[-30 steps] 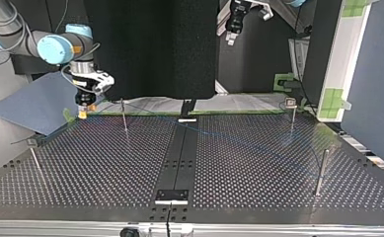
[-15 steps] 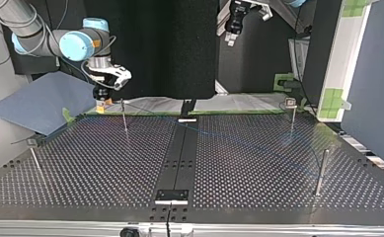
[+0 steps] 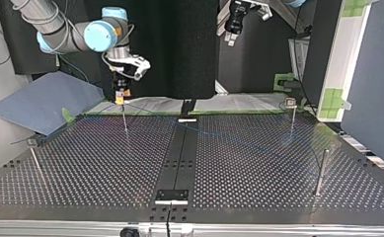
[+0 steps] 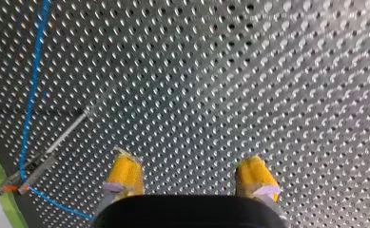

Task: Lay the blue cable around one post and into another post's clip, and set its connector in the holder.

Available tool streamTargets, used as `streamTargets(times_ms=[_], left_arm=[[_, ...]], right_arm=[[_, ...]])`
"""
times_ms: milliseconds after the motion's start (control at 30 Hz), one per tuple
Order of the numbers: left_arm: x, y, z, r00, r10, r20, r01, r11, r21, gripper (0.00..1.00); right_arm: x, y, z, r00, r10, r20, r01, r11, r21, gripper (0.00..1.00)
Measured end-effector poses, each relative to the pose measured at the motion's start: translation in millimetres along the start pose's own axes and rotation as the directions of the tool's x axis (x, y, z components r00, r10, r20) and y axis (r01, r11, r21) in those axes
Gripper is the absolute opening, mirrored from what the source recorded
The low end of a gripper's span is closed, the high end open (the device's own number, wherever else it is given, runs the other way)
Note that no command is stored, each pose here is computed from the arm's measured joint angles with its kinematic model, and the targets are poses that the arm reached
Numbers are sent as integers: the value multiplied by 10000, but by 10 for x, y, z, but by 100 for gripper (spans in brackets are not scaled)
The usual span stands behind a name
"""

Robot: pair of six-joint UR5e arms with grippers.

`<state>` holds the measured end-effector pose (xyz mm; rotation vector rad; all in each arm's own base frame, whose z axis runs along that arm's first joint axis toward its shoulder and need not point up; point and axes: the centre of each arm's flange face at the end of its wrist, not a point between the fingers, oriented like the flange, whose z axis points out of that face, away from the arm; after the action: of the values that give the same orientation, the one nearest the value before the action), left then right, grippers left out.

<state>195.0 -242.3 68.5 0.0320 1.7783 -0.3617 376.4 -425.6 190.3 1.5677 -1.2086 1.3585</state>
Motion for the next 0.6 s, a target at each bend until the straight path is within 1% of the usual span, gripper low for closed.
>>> streamTargets(times_ms=[133,267,367,500,600], left_arm=[[6,5,-6,10000,-9,-66,9,10000,-30,100],[9,7,-10,9999,-7,-104,7,10000,-37,100],[11,6,-11,9999,-4,-124,4,10000,-27,100],[12,5,-12,9999,-26,-135,26,10000,-14,100],[12,5,-12,9999,-60,-136,60,10000,-16,100]], right_arm=[[-37,-158,-95,9999,-51,91,50,9999,91,100],[-75,-343,-196,9999,-107,114,102,9992,392,100],[-97,-479,-267,9999,-132,54,128,9978,658,100],[-151,-647,-374,9998,-176,12,173,9948,1002,100],[-220,-737,-473,9998,-206,55,199,9934,1126,100]])
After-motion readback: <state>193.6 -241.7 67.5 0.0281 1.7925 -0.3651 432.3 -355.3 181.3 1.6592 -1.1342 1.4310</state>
